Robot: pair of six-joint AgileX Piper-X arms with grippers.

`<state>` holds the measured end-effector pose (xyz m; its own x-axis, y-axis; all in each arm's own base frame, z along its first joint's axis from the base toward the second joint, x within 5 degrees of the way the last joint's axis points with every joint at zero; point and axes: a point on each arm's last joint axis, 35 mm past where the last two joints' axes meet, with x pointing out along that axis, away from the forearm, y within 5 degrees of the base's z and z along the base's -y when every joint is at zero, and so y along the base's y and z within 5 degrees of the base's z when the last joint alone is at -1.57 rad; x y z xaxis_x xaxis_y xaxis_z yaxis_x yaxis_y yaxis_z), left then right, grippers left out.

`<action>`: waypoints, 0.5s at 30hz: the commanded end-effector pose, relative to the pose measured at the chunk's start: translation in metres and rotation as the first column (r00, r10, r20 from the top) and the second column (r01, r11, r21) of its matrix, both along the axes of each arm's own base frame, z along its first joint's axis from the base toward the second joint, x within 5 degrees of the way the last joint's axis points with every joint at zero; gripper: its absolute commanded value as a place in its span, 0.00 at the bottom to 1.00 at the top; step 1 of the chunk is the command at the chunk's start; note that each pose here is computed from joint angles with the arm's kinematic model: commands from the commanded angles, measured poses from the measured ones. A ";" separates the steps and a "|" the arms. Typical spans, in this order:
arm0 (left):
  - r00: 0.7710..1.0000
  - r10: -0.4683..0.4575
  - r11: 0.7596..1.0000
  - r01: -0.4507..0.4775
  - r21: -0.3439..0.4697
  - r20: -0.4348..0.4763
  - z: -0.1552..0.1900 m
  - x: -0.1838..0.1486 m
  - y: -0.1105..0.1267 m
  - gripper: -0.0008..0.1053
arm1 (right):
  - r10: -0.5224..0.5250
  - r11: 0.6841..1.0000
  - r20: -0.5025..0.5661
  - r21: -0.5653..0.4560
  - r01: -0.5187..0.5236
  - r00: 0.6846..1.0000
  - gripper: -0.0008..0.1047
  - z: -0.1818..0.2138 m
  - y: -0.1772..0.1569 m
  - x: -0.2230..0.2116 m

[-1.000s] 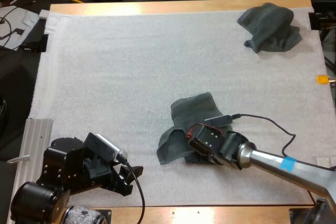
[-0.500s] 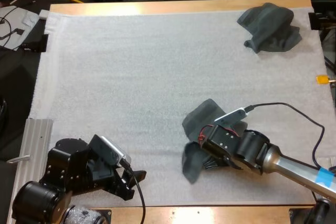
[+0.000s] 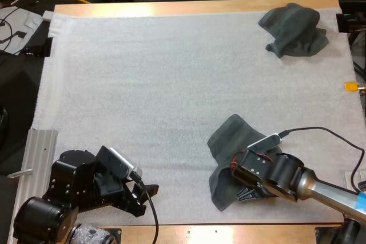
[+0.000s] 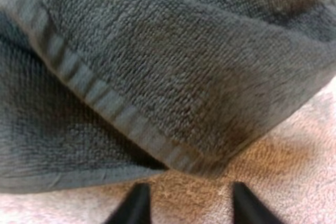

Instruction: Pick towel from pile, fold and stack

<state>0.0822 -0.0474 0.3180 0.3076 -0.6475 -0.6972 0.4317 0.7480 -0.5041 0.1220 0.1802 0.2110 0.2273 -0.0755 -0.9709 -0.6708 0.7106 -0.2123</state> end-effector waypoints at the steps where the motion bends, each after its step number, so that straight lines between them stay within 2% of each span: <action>1: 1.000 -0.008 1.000 0.008 -0.008 0.002 0.000 0.002 -0.001 0.58 | -0.016 0.999 0.037 0.040 0.015 0.999 0.63 0.015 -0.003 -0.002; 7: 1.000 -0.011 1.000 0.011 -0.010 0.008 -0.001 0.002 -0.001 0.58 | -0.077 0.992 0.142 0.110 0.062 0.987 0.61 0.041 -0.014 -0.006; 10: 1.000 -0.010 1.000 0.010 -0.011 0.010 0.001 0.001 -0.001 0.58 | -0.107 0.987 0.162 0.134 0.086 0.981 0.60 0.045 -0.017 -0.003; 13: 1.000 -0.005 1.000 0.005 -0.010 0.009 0.002 0.001 0.000 0.58 | -0.199 0.972 0.165 0.158 0.173 0.966 0.55 0.044 -0.025 0.012; 15: 1.000 -0.008 1.000 0.008 -0.011 0.013 0.002 0.000 0.000 0.58 | -0.268 0.949 0.143 0.213 0.234 0.953 0.54 0.043 -0.033 0.028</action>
